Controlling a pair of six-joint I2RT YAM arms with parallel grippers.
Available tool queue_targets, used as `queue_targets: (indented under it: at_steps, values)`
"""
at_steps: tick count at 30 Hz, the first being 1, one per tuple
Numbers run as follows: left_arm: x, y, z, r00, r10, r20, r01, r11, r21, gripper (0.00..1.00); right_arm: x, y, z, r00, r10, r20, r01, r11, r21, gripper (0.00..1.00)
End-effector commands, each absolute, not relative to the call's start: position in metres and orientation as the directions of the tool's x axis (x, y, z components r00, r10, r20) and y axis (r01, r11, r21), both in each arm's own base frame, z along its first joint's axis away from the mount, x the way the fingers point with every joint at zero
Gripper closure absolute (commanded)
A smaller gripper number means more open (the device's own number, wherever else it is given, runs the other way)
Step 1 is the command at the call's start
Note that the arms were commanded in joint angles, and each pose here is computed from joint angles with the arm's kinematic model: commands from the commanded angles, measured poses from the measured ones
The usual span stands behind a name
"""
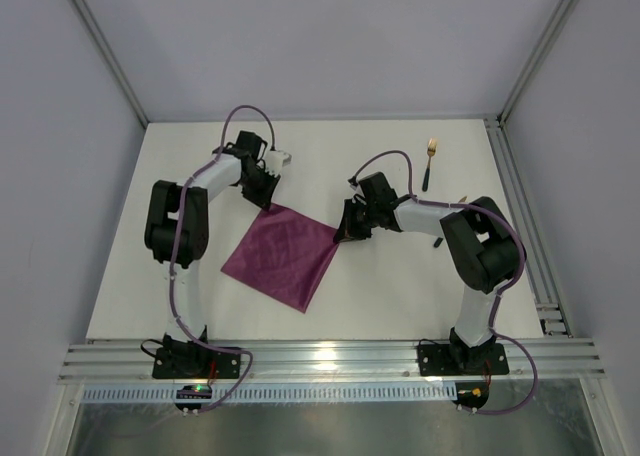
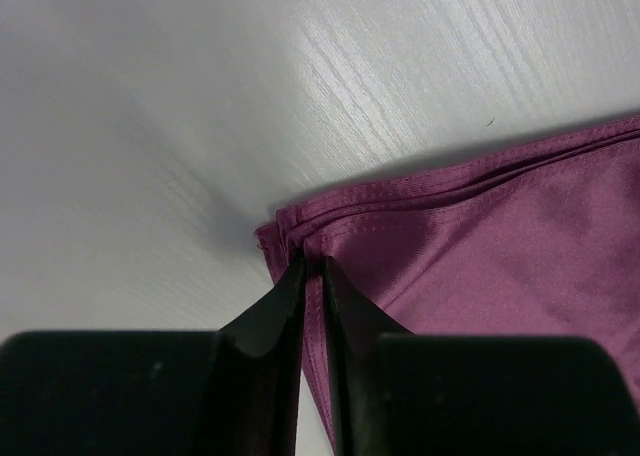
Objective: Fold the napkin into a case and place the utensils inside
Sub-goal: Fold the top corner of the square-folded napkin at the center of the board.
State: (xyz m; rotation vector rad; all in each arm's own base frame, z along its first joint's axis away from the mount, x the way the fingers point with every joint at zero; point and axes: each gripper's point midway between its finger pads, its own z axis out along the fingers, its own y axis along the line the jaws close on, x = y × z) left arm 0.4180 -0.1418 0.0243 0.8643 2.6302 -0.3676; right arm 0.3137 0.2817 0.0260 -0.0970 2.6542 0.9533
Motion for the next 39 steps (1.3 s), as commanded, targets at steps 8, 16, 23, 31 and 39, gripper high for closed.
queue_targets:
  at_steps: [8,16,23,31,39]
  values:
    - [0.420,-0.146,0.050,-0.715,0.497,-0.491,0.619,0.777,-0.115,1.00,0.324,0.282,0.037,-0.931,0.056,-0.362,-0.190,0.770,0.609,0.96]
    - [0.410,-0.151,0.069,-0.685,0.489,-0.540,0.643,0.755,-0.132,1.00,0.323,0.283,0.035,-0.932,0.056,-0.359,-0.189,0.770,0.609,0.96]
    - [0.392,-0.158,0.076,-0.685,0.484,-0.545,0.663,0.724,-0.189,1.00,0.323,0.283,0.036,-0.932,0.060,-0.358,-0.185,0.768,0.613,0.96]
    - [0.359,-0.164,0.081,-0.681,0.493,-0.542,0.690,0.680,-0.249,1.00,0.324,0.283,0.041,-0.929,0.066,-0.365,-0.188,0.765,0.616,0.96]
    - [0.316,-0.180,0.092,-0.633,0.560,-0.534,0.753,0.605,-0.258,1.00,0.322,0.284,0.044,-0.930,0.068,-0.362,-0.188,0.757,0.626,0.96]
